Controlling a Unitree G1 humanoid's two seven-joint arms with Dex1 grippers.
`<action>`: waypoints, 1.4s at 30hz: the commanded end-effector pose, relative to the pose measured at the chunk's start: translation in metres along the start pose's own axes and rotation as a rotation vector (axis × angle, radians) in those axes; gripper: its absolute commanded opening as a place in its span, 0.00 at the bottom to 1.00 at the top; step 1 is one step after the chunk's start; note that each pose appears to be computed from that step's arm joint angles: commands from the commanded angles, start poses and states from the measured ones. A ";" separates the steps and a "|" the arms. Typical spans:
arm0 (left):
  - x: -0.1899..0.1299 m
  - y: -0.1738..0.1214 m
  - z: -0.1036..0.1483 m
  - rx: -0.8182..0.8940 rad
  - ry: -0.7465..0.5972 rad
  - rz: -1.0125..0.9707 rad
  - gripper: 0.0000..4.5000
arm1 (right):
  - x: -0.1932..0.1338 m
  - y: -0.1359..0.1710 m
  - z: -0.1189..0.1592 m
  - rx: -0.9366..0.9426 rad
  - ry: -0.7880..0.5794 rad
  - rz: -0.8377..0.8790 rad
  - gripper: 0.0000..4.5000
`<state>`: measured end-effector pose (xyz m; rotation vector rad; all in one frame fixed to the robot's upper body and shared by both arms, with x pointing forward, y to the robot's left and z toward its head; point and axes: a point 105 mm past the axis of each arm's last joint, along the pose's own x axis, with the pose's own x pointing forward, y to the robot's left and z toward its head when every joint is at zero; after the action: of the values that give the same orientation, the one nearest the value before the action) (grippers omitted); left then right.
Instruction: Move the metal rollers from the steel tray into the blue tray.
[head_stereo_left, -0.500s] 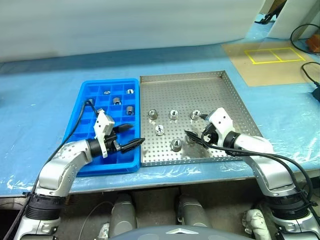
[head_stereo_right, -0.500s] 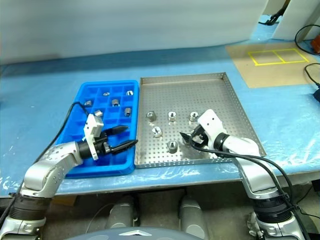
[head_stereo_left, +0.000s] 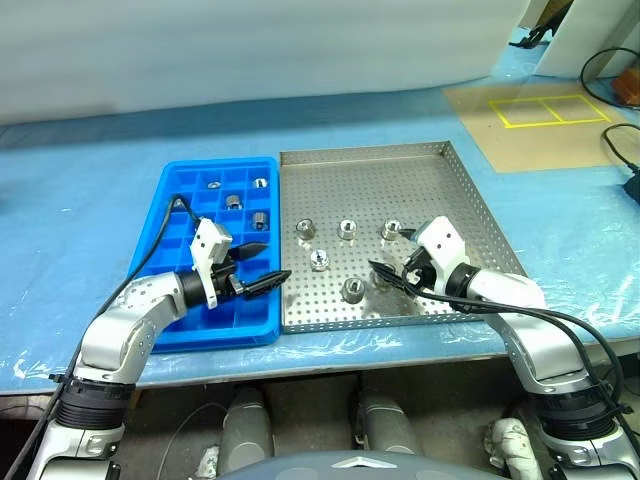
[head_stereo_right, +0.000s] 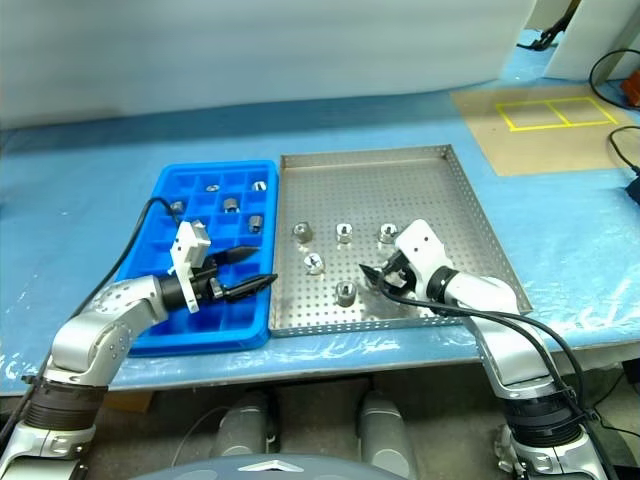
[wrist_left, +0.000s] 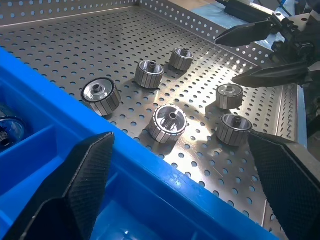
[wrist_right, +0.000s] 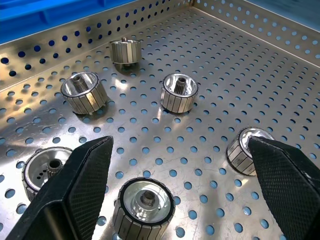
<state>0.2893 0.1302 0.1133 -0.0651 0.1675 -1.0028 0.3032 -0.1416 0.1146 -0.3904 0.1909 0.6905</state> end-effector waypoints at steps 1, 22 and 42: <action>-0.005 0.004 0.009 0.033 -0.025 0.000 1.00 | -0.001 -0.003 0.006 -0.028 -0.025 -0.014 1.00; -0.007 0.003 0.008 0.044 -0.026 -0.019 1.00 | 0.000 -0.003 0.016 -0.035 -0.045 -0.018 1.00; 0.104 -0.001 0.089 0.596 0.278 -0.327 1.00 | 0.002 -0.009 0.009 -0.020 -0.048 -0.082 1.00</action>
<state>0.3559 0.0385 0.2004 0.4909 0.0615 -1.3211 0.3104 -0.1394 0.1155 -0.3897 0.1695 0.6488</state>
